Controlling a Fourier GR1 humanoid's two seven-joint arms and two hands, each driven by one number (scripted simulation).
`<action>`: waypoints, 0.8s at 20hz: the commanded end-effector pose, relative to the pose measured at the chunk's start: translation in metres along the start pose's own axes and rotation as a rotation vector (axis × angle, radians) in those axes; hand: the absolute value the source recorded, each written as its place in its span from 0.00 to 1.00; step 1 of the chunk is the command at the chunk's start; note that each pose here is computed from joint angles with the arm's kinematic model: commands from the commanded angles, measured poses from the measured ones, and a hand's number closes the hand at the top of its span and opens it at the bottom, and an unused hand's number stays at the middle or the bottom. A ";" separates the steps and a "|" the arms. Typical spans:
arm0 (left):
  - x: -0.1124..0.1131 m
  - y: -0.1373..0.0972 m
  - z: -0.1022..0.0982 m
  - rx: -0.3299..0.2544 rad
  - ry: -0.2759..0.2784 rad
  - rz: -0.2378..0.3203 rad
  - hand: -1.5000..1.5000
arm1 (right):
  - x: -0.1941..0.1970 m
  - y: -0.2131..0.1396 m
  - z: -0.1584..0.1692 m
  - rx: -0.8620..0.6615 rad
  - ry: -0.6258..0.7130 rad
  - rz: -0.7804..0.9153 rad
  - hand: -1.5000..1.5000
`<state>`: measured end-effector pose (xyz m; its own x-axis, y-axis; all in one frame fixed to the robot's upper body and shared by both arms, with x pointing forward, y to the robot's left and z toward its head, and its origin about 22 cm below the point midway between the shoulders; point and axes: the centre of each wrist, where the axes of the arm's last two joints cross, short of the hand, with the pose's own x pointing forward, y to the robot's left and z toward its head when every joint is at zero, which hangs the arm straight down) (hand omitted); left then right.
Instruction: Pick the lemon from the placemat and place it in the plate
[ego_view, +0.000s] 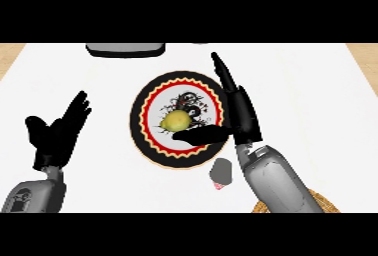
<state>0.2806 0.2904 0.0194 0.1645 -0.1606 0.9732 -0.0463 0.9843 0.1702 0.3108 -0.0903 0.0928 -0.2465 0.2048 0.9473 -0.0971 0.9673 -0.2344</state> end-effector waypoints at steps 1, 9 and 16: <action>0.021 0.009 -0.010 -0.005 -0.018 -0.010 0.50 | 0.003 -0.027 0.006 -0.005 -0.013 0.017 0.00; 0.003 -0.009 0.003 -0.009 -0.001 0.005 0.50 | -0.033 -0.055 0.008 -0.039 0.006 0.048 0.00; 0.002 0.009 0.000 -0.008 0.010 0.004 0.50 | -0.031 -0.088 0.014 -0.014 0.052 0.110 0.00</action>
<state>0.2744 0.2854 0.0205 0.1652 -0.1563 0.9738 -0.0437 0.9852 0.1655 0.3145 -0.1660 0.0779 -0.2158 0.2862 0.9335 -0.0507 0.9515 -0.3034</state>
